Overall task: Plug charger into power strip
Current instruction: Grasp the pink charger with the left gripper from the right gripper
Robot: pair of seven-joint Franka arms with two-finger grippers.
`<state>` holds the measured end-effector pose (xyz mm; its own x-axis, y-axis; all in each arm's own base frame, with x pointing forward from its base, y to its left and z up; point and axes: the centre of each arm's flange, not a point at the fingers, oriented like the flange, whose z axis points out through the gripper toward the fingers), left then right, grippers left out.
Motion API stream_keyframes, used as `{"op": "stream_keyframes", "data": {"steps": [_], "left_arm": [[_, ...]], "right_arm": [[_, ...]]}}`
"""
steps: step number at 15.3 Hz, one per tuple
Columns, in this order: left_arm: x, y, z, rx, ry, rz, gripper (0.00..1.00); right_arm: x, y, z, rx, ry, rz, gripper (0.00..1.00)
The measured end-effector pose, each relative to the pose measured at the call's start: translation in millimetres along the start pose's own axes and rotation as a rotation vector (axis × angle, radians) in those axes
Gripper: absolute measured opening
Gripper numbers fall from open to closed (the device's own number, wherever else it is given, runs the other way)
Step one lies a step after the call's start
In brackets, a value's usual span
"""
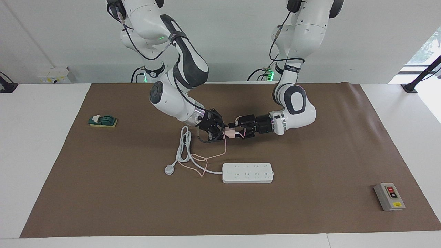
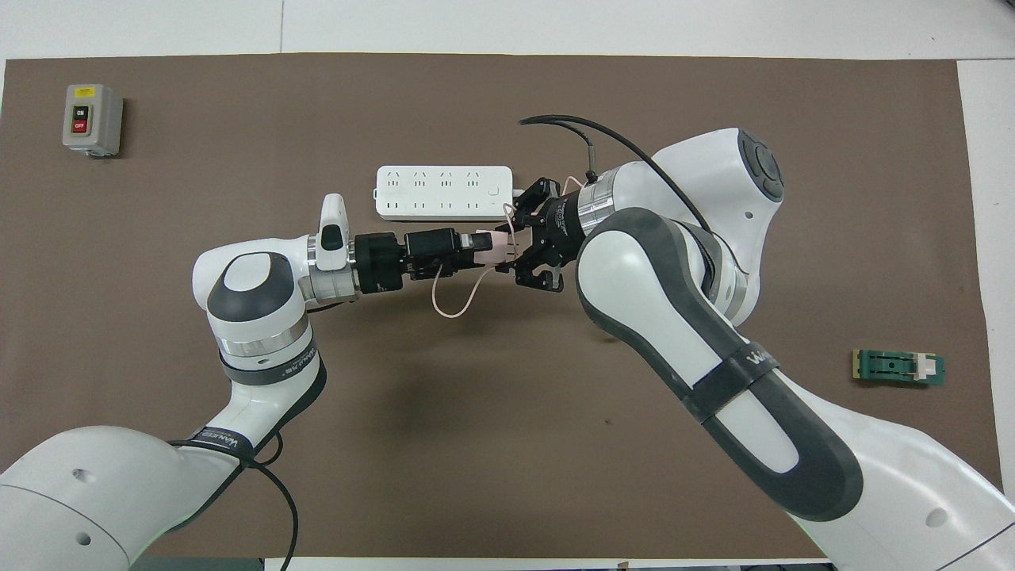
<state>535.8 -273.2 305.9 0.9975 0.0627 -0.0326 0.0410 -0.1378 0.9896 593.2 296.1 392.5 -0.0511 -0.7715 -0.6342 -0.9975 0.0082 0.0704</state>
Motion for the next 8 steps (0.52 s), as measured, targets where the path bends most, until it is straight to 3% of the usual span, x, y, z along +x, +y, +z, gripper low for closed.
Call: {"op": "stream_keyframes", "data": {"steps": [2, 6, 8], "left_arm": [[1.1, -0.4, -1.9, 0.001, 0.004, 0.002, 0.74], [1.7, -0.6, -2.8, 0.002, 0.006, 0.007, 0.67], [2.4, -0.8, -4.0, 0.002, 0.008, 0.009, 0.44]], "right_arm": [[-1.9, 0.7, 1.2, 0.003, 0.0, -0.003, 0.5], [-2.5, 1.0, 1.7, 0.003, 0.0, 0.0, 0.5], [-2.5, 0.5, 1.2, 0.008, 0.0, 0.002, 0.5]]}}
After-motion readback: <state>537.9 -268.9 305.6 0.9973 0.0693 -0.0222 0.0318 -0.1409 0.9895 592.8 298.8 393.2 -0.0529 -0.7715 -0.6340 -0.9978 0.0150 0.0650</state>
